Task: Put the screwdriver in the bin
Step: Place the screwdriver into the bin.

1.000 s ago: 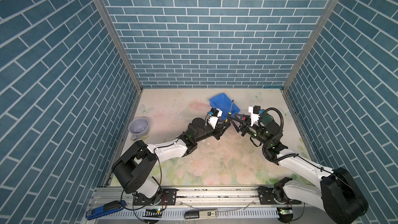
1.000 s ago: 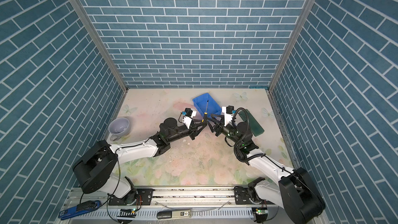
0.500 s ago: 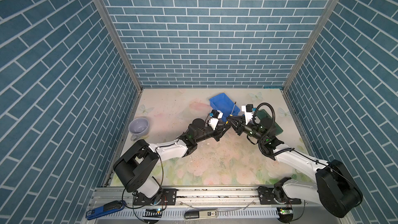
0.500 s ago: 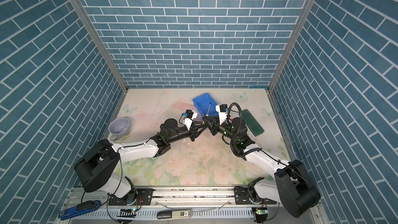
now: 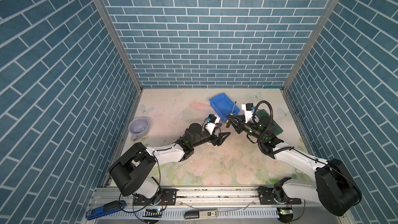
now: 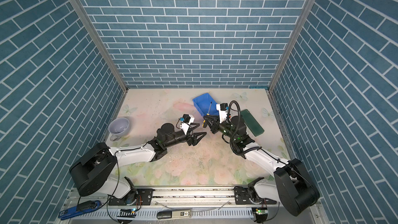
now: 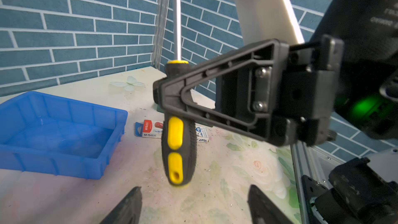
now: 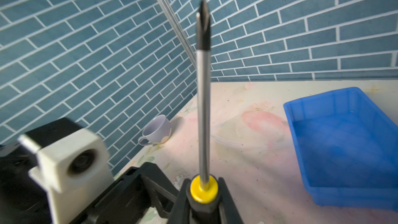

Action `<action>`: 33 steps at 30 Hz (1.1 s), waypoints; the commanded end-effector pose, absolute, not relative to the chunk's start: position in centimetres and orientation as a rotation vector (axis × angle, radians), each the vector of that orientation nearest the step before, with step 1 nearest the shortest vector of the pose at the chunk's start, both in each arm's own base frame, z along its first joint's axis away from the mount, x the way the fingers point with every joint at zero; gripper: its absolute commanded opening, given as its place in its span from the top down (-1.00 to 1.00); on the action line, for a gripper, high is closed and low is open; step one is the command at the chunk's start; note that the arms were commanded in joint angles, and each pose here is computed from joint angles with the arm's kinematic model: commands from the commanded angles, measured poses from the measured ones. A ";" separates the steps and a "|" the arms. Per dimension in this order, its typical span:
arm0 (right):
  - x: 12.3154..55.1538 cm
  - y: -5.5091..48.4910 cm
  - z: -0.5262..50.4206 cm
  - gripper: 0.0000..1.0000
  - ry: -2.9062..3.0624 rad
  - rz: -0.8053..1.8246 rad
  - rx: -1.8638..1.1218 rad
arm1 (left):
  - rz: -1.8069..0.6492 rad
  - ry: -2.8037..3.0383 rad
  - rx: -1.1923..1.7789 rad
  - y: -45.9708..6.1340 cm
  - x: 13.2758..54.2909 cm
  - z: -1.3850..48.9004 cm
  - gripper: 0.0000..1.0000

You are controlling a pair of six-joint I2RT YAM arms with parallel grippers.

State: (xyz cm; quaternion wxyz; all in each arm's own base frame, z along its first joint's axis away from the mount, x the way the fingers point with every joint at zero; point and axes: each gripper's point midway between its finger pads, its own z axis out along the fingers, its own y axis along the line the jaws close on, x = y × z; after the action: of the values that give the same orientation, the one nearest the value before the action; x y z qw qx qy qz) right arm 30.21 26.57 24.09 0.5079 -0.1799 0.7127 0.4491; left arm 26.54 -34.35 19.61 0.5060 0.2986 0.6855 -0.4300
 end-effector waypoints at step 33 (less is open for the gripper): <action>50.0 25.7 13.8 1.00 2.275 0.364 -0.580 | -0.642 1.807 0.829 -26.0 23.4 15.9 -0.99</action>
State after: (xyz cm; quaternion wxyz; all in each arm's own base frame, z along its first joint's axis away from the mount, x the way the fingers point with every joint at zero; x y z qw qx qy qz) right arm 49.30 25.32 13.95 0.3842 -0.2083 0.8873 0.1477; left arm 23.33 -26.33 16.27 0.5054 0.3394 0.7433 -0.2772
